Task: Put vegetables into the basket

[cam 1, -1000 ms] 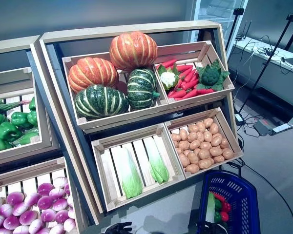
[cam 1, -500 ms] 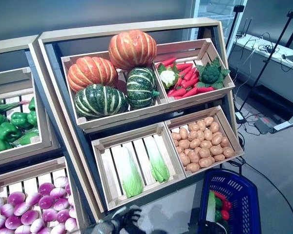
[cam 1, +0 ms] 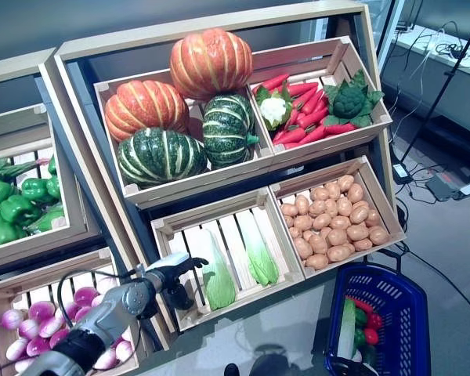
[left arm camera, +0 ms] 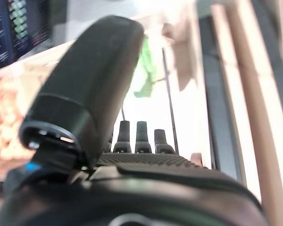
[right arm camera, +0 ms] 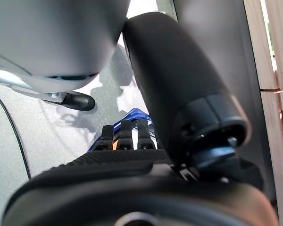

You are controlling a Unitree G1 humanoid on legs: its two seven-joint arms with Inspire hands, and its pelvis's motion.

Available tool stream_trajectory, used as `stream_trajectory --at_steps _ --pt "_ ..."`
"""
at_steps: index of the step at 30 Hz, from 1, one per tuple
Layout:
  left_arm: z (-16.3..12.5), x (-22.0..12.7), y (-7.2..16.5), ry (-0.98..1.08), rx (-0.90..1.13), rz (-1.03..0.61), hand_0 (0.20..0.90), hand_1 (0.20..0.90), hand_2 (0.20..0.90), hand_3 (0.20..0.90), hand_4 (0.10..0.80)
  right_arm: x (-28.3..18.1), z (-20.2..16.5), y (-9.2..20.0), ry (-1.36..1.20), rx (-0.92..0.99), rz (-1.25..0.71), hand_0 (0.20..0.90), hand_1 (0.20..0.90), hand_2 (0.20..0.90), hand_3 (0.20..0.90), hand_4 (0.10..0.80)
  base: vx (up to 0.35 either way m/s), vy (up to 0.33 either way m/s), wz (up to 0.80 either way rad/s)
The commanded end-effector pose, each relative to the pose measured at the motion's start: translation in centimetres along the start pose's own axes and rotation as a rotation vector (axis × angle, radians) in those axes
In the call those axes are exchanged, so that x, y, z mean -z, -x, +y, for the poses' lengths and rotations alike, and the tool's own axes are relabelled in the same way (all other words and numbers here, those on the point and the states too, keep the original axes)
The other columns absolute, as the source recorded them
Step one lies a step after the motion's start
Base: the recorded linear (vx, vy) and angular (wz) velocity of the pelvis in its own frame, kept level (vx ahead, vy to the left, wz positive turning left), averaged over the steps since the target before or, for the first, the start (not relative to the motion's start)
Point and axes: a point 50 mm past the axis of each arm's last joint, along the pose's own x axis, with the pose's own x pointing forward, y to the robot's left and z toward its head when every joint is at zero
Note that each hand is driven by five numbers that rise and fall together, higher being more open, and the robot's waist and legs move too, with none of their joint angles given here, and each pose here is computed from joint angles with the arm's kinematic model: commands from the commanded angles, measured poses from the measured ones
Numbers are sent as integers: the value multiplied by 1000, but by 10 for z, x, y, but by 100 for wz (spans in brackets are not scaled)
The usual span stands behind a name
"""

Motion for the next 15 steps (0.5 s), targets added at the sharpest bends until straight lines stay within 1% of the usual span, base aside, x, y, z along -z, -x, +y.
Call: stream_trajectory --at_steps 1,4,5,9,11,12,15 --pt "86 -6 5 -176 -291 24 900 900 900 900 800 -44 -25 -3 -9 42 -155 900 900 900 900 800 -64 -10 5" --pt "100 -7 3 -308 -396 42 900 900 900 900 800 -60 -36 -3 -28 67 -204 900 900 900 900 800 -110 -14 3" --pt "102 -7 2 -319 -407 44 900 900 900 900 800 -62 -37 -3 -28 70 -210 900 900 900 900 800 -142 0 0" --pt "119 -4 -3 -403 -596 76 900 900 900 900 800 -88 -43 -2 -4 80 -287 900 900 900 900 800 -132 -9 -4" --pt "122 -2 -5 -439 -665 78 900 900 900 900 800 -98 -43 -2 3 80 -318 900 900 900 900 800 -152 -15 -4" --pt "130 -4 -4 -470 -761 69 900 900 900 900 800 -111 -45 -1 -7 81 -357 900 900 900 900 800 -194 -8 -3" --pt "144 -6 1 -456 -959 47 900 900 900 900 800 -127 -46 2 -9 78 -417 900 900 900 900 800 -121 15 5"
